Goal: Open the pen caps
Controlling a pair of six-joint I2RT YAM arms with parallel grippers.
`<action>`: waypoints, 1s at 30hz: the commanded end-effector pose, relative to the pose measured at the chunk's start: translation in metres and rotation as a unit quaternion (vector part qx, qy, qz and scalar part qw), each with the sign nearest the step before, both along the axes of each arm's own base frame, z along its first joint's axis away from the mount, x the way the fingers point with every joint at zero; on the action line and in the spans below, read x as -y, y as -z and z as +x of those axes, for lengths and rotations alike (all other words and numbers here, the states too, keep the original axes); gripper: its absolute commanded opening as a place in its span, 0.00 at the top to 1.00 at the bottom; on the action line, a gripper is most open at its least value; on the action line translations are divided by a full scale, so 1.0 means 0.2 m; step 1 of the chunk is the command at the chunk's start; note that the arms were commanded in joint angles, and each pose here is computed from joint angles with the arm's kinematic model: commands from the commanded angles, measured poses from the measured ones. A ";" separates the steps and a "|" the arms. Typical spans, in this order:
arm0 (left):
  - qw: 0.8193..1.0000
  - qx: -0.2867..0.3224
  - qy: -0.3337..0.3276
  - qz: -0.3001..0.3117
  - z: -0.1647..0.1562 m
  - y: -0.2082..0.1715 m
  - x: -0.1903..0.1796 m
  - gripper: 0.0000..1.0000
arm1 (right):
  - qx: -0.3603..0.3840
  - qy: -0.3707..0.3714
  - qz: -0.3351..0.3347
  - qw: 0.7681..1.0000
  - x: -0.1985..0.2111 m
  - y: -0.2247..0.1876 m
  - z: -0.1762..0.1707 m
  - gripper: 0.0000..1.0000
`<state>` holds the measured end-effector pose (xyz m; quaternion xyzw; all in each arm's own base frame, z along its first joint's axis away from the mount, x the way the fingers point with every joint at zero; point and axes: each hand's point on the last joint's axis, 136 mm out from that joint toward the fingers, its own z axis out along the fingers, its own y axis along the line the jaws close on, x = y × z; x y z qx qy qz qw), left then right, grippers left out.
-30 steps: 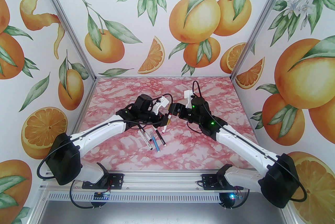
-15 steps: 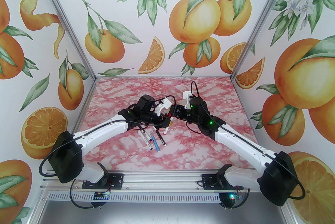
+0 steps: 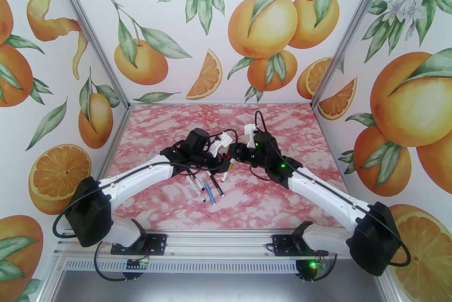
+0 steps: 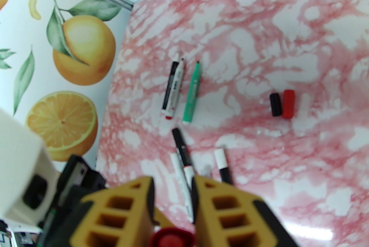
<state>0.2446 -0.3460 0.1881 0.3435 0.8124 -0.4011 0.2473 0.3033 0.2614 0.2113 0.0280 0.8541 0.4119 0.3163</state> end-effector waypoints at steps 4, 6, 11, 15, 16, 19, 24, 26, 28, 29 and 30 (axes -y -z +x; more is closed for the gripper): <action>1.000 0.020 0.006 -0.007 0.01 -0.06 0.02 0.92 | 0.002 -0.012 0.008 1.000 -0.03 -0.01 -0.01 0.82; 1.000 0.019 0.005 -0.007 0.01 -0.06 0.01 0.92 | 0.002 -0.010 0.008 1.000 -0.03 -0.01 -0.01 0.82; 1.000 0.020 0.004 -0.007 0.01 -0.06 0.01 0.92 | 0.001 -0.012 0.009 1.000 -0.04 -0.01 -0.01 0.82; 1.000 0.019 0.002 -0.007 0.01 -0.06 0.01 0.92 | 0.000 -0.015 0.012 1.000 -0.04 -0.01 -0.01 0.78; 1.000 0.018 0.001 -0.006 0.01 -0.05 0.01 0.92 | 0.001 -0.015 0.013 1.000 -0.04 -0.02 -0.01 0.77; 1.000 0.019 0.002 -0.007 0.01 -0.06 0.01 0.92 | 0.000 -0.016 0.013 1.000 -0.05 -0.01 -0.01 0.77; 1.000 0.019 0.001 -0.007 0.01 -0.06 0.01 0.92 | -0.002 -0.018 0.014 1.000 -0.05 -0.01 -0.01 0.75; 1.000 0.019 0.002 -0.008 0.01 -0.06 0.01 0.92 | -0.002 -0.018 0.014 1.000 -0.05 -0.01 -0.01 0.74; 1.000 0.019 0.002 -0.007 0.01 -0.06 0.01 0.92 | -0.003 -0.019 0.014 1.000 -0.05 -0.01 -0.01 0.74; 1.000 0.019 0.002 -0.008 0.01 -0.06 0.01 0.92 | -0.003 -0.019 0.014 1.000 -0.05 -0.01 -0.01 0.73; 1.000 0.019 0.002 -0.008 0.01 -0.06 0.01 0.92 | -0.003 -0.020 0.014 1.000 -0.06 0.00 -0.02 0.73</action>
